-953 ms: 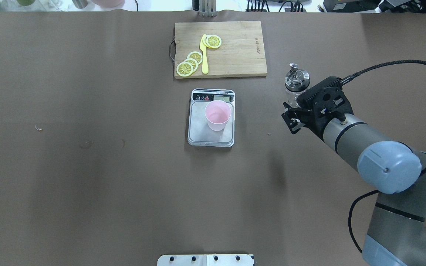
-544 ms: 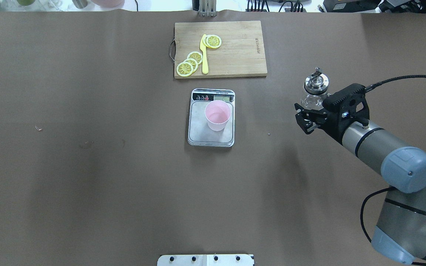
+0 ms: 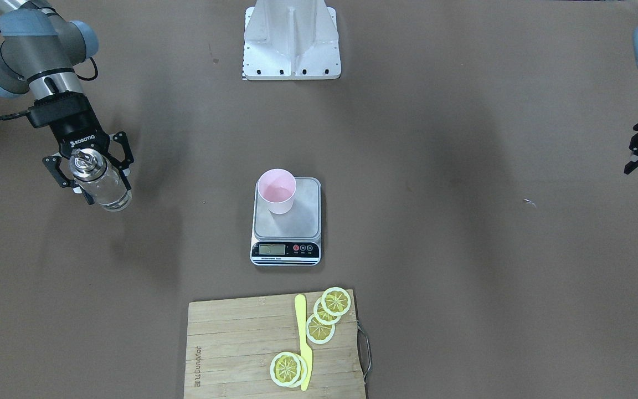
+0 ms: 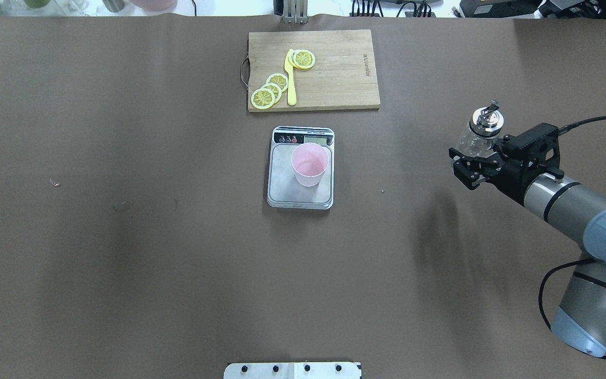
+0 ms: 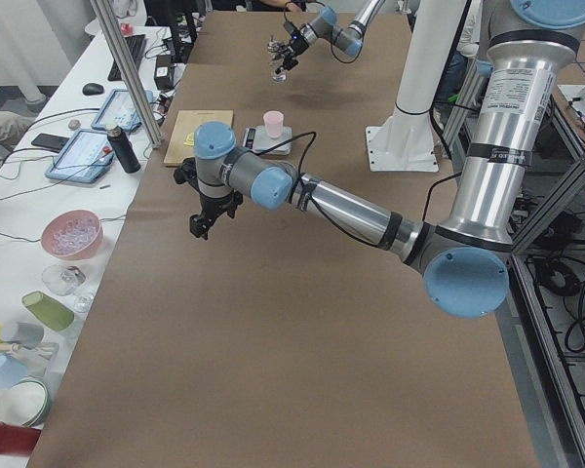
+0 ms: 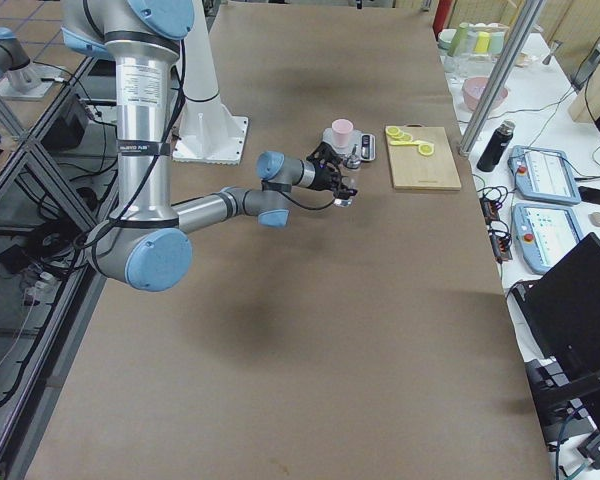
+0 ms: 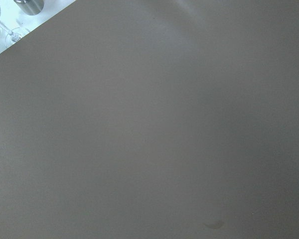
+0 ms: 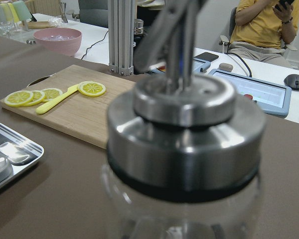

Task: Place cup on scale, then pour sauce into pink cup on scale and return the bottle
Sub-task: 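Carry the upright sauce bottle with the right gripper to the table spot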

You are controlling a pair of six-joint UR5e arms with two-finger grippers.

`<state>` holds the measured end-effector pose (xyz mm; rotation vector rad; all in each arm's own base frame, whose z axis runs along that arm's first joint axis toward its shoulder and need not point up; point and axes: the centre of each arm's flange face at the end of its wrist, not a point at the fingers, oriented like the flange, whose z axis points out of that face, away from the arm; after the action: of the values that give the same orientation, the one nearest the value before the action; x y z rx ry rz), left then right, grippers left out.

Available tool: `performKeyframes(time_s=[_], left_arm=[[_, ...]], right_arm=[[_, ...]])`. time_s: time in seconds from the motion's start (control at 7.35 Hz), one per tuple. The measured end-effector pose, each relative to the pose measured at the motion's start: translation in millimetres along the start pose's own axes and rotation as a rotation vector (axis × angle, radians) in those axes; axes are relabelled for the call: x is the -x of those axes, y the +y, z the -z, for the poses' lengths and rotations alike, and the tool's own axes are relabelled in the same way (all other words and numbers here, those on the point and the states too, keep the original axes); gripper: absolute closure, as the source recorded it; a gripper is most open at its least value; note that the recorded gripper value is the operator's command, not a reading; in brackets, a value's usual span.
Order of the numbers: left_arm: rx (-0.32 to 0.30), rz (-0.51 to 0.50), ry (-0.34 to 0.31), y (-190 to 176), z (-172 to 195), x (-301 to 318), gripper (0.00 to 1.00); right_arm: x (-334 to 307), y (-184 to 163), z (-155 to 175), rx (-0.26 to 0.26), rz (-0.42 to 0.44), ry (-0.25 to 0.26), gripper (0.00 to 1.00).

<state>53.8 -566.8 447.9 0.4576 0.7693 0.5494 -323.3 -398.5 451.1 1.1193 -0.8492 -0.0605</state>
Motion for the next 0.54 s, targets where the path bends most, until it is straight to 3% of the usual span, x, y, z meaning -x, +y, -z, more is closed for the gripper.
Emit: performKeyframes(time_s=[0.54], left_arm=[[0.000,-0.002,-0.001,1.0,0.8,1.1,0.03]], right_arm=[[-31.2,42.3,-5.8,-0.043,-0.052,-0.042,0.83]])
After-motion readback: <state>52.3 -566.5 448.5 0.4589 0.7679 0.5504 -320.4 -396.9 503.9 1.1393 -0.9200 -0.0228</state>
